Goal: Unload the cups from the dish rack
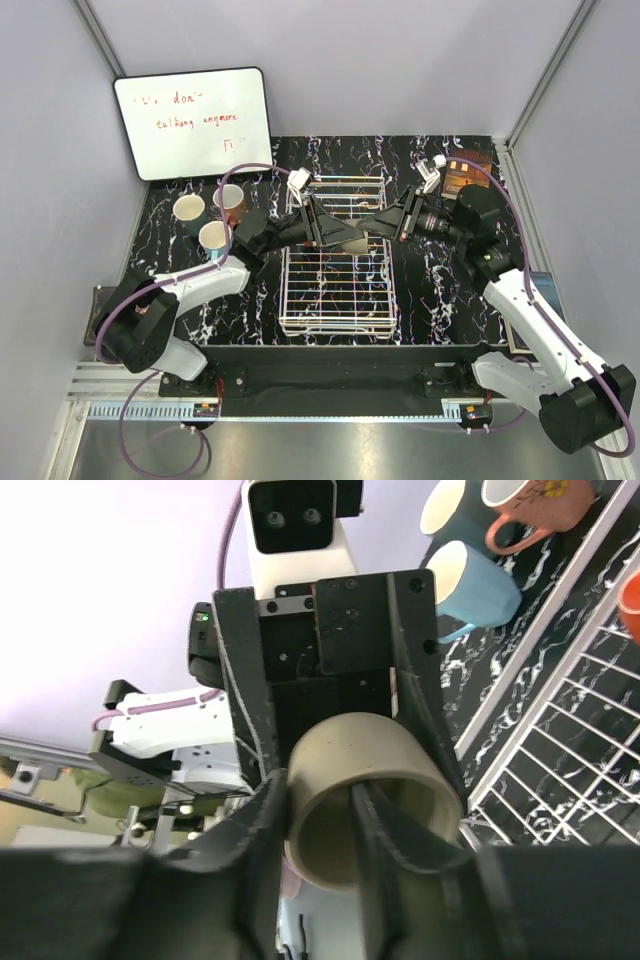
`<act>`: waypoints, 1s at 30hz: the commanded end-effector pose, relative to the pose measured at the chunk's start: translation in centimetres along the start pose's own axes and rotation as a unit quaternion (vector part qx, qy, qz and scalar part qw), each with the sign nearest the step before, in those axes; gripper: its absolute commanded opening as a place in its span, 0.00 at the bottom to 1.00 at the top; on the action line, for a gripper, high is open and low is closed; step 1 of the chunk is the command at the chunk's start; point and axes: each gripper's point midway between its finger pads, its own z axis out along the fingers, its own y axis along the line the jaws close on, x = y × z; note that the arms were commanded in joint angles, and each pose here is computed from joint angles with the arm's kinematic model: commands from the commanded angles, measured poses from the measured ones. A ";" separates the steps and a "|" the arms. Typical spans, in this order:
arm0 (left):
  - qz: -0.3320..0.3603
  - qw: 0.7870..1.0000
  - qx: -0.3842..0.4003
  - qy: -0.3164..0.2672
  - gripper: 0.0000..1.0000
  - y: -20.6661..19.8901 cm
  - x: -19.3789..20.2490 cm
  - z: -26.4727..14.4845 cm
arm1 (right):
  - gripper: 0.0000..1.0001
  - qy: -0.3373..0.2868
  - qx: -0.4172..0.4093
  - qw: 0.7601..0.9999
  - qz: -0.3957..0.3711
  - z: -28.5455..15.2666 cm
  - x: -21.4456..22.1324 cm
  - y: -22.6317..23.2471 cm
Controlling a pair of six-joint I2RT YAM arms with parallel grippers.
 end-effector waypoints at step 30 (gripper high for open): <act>0.042 0.995 -0.065 0.068 0.32 1.7 2.0 1.4 | 0.00 -0.034 0.016 0.997 -0.064 -1.4 -1.1 1.4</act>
